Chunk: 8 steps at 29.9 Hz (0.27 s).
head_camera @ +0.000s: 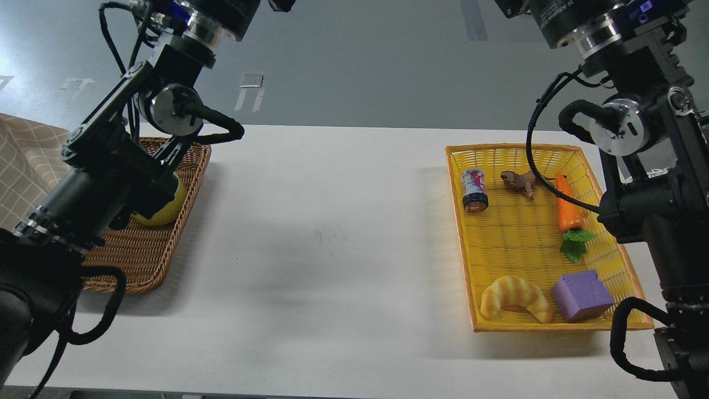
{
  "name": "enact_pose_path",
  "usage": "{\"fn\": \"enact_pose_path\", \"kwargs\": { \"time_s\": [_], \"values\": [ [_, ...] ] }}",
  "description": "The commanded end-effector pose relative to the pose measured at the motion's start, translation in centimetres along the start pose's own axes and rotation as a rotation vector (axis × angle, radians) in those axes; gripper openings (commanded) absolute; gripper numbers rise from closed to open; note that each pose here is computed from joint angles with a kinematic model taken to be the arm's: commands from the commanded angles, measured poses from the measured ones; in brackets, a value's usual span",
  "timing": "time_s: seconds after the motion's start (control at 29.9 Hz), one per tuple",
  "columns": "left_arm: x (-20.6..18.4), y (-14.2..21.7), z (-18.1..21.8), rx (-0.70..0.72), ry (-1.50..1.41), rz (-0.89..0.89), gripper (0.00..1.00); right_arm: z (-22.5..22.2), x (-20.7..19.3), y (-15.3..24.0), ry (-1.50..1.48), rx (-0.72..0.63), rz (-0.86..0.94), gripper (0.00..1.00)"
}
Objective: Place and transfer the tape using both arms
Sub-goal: 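Release the tape and raise the left gripper out of the basket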
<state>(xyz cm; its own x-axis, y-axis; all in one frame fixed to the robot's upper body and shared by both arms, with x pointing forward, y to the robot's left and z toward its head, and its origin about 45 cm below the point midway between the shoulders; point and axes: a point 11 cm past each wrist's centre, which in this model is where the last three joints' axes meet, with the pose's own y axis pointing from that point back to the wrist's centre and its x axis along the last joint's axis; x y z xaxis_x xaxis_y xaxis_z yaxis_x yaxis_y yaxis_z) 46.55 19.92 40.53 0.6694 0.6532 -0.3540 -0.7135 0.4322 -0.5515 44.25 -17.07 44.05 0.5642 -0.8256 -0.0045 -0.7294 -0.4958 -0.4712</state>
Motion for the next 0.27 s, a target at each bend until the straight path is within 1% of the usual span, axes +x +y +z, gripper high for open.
{"fn": "enact_pose_path", "kwargs": {
  "time_s": [0.0,0.17,0.23],
  "values": [
    [-0.2,0.6,-1.3,0.003,0.036,0.004,0.98,0.0,-0.8,-0.3,-0.02,0.011,-0.019,1.0],
    [-0.2,1.2,-2.3,-0.003,0.076,0.02,0.98,0.5,-2.7,-0.9,-0.074,0.027,-0.042,1.0],
    [-0.1,1.4,-2.4,-0.001,0.078,0.023,0.98,0.6,-2.7,-0.8,-0.074,0.025,-0.042,1.0]
  ]
}}
